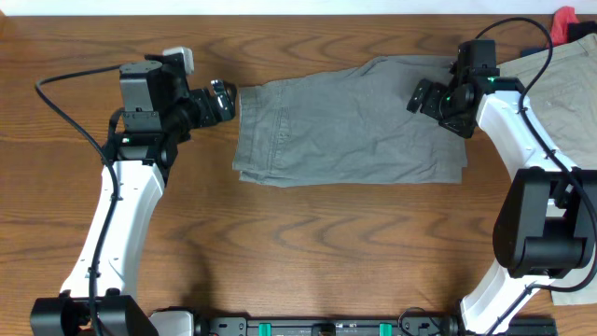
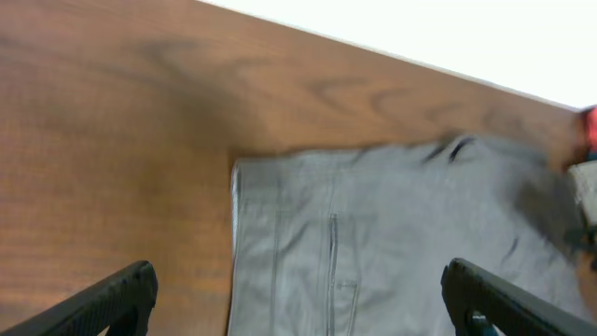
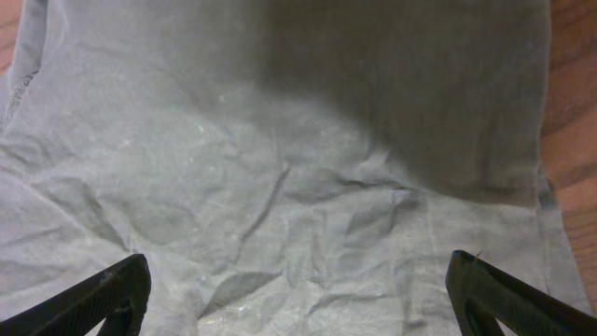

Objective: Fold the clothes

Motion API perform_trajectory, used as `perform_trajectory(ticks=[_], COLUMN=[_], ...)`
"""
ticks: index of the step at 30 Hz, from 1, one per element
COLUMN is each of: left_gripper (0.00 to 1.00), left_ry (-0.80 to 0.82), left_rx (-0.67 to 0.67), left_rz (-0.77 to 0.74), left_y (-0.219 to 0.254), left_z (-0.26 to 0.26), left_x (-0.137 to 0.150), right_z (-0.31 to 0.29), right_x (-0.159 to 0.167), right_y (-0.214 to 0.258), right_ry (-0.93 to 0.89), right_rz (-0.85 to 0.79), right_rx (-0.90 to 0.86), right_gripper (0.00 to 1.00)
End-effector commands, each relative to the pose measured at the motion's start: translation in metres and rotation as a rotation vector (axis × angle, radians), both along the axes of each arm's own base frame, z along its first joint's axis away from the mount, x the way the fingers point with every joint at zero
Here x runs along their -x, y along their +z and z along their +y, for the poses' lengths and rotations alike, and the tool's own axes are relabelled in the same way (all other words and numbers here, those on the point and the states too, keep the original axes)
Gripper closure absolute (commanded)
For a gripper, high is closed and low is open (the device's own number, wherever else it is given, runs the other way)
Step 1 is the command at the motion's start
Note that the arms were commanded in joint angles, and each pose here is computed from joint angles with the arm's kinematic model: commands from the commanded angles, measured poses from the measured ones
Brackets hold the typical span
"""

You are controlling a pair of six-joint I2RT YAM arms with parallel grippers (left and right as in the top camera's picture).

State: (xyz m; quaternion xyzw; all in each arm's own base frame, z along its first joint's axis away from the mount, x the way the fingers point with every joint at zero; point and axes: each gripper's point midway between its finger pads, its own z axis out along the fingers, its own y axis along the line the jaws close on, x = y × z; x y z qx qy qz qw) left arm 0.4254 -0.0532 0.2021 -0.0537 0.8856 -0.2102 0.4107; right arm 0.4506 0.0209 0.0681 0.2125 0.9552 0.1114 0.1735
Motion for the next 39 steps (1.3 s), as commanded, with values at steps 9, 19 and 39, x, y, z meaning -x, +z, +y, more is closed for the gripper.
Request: perform_trajectory(ticks=[9,19,39], left_gripper=[0.02,0.02,0.02], left_ry=[-0.091,-0.142,-0.051], left_rx=[0.112,0.155,-0.023], left_rz=[0.161,0.312,0.474], left_y=[-0.054,-0.121,-0.209], left_z=[-0.023,-0.039,-0.031], left_x=[-0.006,-0.007,-0.001], right_z=[0.002,0.002,0.002], right_x=[-0.004,-0.004,-0.004], right_y=[0.003,0.003,0.003], right_ry=[0.017,0.017,0.017], right_rz=[-0.013,-0.013,-0.013], right_rx=[0.002,0.002,0.002], right_gripper=[0.01,0.01,0.01])
